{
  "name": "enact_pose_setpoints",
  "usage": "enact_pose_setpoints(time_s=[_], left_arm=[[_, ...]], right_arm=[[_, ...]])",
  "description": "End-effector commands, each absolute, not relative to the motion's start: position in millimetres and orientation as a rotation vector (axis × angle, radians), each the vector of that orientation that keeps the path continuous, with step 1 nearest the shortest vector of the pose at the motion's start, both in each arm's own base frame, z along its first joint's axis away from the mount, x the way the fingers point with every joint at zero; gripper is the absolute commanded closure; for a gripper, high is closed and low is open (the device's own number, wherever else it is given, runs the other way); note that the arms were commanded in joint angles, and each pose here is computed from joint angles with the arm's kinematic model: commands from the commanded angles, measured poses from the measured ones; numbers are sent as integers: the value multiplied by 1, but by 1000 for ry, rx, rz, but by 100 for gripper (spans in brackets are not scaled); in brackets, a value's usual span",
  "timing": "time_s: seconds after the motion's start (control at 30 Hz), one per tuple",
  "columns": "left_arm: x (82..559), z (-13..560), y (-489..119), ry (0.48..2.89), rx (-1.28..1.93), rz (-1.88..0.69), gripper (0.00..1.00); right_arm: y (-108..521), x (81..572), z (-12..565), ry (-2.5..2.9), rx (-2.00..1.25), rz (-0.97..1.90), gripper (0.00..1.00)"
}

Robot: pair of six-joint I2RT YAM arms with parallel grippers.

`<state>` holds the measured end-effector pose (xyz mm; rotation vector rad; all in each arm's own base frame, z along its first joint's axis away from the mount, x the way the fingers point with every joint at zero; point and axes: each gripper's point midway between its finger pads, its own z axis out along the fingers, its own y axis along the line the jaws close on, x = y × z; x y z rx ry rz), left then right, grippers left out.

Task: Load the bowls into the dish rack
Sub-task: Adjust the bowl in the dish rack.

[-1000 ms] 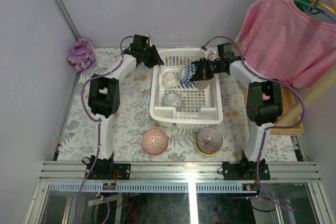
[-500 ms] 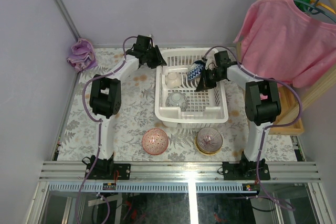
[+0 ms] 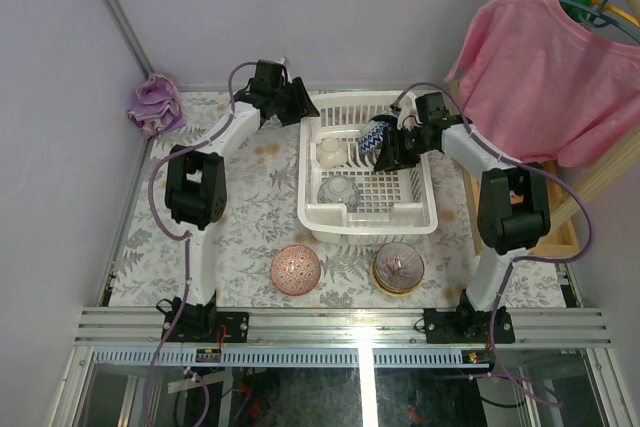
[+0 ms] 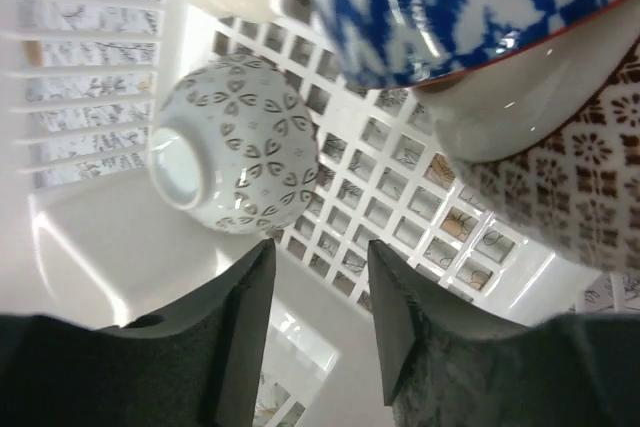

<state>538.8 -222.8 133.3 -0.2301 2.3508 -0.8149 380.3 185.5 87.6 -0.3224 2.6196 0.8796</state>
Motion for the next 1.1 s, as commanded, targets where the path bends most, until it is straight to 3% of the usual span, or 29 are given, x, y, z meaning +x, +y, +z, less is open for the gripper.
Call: enact_pose_setpoints(time_s=[0.0, 0.13, 0.37, 0.5, 0.67, 1.07], left_arm=[[542, 191, -221, 2219, -179, -826, 50], [541, 187, -220, 2240, -180, -827, 50], [517, 172, -221, 2281, -180, -871, 50], [501, 160, -223, 2317, -174, -887, 43], [489, 145, -224, 2362, -166, -873, 42], [484, 133, -222, 2401, -174, -846, 74]], right_arm=[[189, 387, 158, 2464, -306, 944, 47], [192, 402, 188, 2389, -257, 937, 41], [194, 461, 226, 2247, -251, 711, 40], [201, 481, 217, 2221, -326, 595, 40], [216, 496, 192, 2241, -413, 493, 42], [219, 510, 146, 2285, -500, 207, 41]])
